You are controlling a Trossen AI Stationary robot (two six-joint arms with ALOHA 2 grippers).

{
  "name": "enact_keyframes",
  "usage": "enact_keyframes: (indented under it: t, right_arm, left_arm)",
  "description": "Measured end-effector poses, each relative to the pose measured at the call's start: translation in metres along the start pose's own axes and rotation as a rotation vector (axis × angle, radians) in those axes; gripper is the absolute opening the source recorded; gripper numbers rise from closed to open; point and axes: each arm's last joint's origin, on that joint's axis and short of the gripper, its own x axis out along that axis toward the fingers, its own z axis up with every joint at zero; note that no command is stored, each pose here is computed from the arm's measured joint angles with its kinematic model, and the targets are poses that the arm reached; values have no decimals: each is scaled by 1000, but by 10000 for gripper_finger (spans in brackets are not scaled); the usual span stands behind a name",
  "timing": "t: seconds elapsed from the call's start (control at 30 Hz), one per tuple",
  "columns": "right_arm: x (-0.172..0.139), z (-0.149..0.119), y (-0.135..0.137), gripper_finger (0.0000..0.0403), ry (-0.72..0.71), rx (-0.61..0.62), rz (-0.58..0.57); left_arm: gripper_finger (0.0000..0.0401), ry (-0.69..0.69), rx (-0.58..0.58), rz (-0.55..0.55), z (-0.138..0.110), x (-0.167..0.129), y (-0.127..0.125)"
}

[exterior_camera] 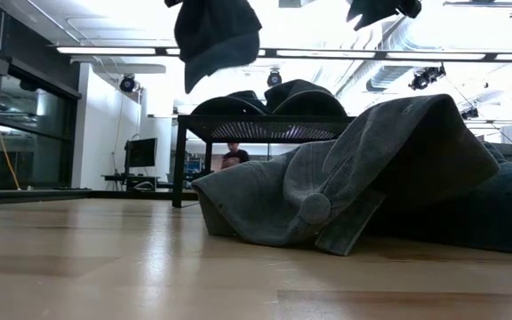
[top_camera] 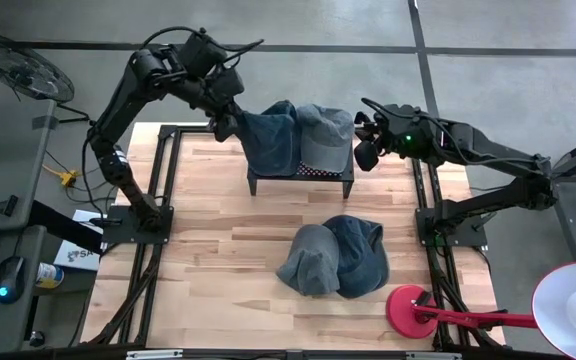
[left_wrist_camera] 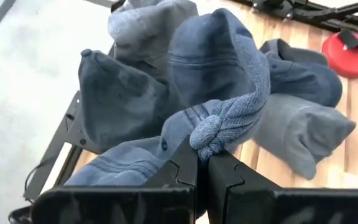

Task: Pick & Place hat
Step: Stack the left blue cap on the blue cap on the shelf

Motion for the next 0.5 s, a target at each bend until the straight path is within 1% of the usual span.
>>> enact_keyframes:
  t: [0.17, 0.27, 0.5]
  right_arm:
    - [0, 0, 0, 140, -2, 3, -6]
    - [0, 0, 0, 140, -6, 8, -16]
    - [0, 0, -1, 140, -10, 8, -27]
  left_arm:
    - [0, 35, 5, -10, 0, 7, 2]
    - [0, 35, 6, -58, -1, 5, -1]
    - [0, 35, 33, -26, -1, 6, 1]
